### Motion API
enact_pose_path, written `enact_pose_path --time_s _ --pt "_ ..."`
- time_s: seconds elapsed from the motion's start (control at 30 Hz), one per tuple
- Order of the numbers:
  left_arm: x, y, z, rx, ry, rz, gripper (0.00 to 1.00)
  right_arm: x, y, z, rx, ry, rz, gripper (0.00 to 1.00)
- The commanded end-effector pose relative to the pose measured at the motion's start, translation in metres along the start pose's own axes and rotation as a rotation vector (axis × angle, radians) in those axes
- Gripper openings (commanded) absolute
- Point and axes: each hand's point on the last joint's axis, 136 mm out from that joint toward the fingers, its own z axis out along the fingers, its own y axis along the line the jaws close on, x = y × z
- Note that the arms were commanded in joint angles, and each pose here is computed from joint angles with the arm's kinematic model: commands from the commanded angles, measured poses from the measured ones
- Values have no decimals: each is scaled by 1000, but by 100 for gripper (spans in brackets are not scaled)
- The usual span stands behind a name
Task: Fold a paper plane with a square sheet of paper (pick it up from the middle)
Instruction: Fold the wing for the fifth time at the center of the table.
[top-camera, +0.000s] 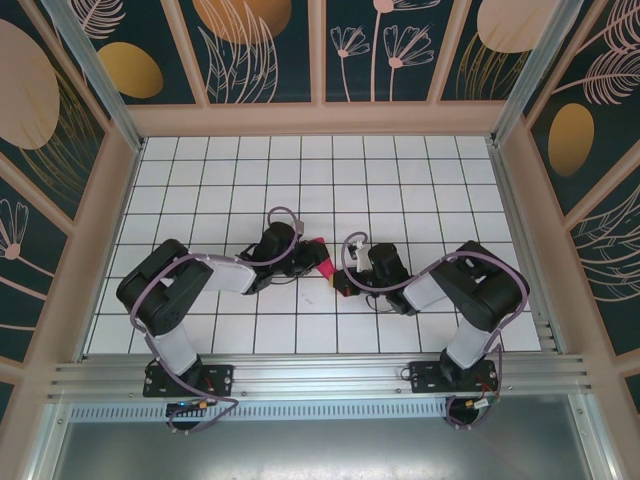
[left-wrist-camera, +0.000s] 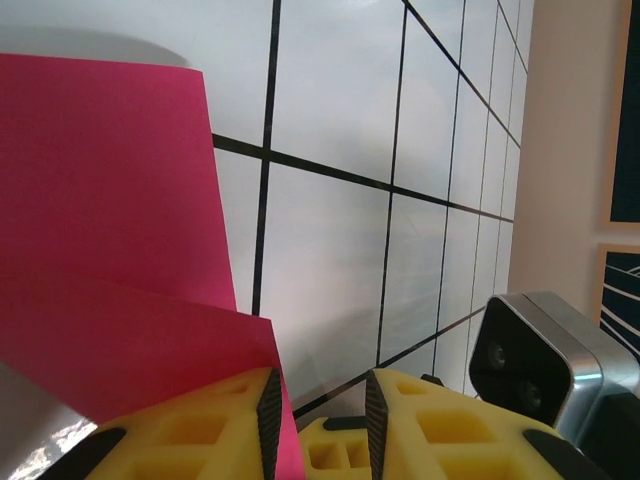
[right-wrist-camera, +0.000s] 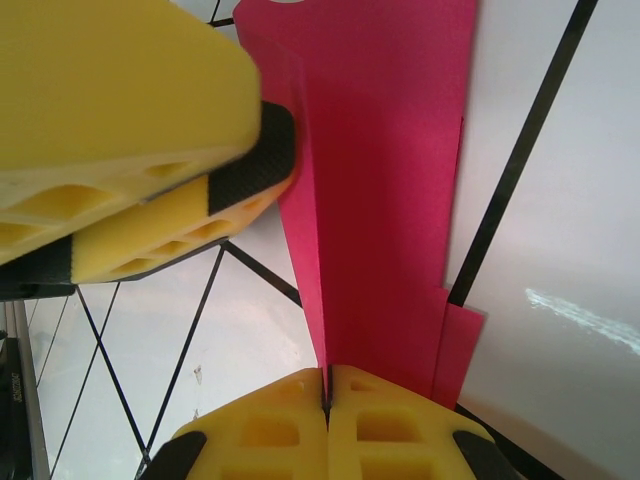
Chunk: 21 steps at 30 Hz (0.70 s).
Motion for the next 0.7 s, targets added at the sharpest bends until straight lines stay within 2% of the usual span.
enact_pose_path --time_s 0.0,0.17,0.27,0.37,0.57,0.67 --pt "-3 -13 10 47 9 28 31 18 -12 3 32 73 47 0" --pt "-2 -2 17 17 13 25 29 18 -11 2 41 83 41 3" --pt "0 11 17 -19 12 30 28 13 -6 -2 45 86 28 11" --pt "4 9 23 0 46 29 27 8 -2 -9 68 82 22 21" --pt "5 11 21 -4 37 17 28 1 6 -26 101 92 23 27" --pt "3 11 19 -6 27 21 29 0 5 -28 114 117 48 26"
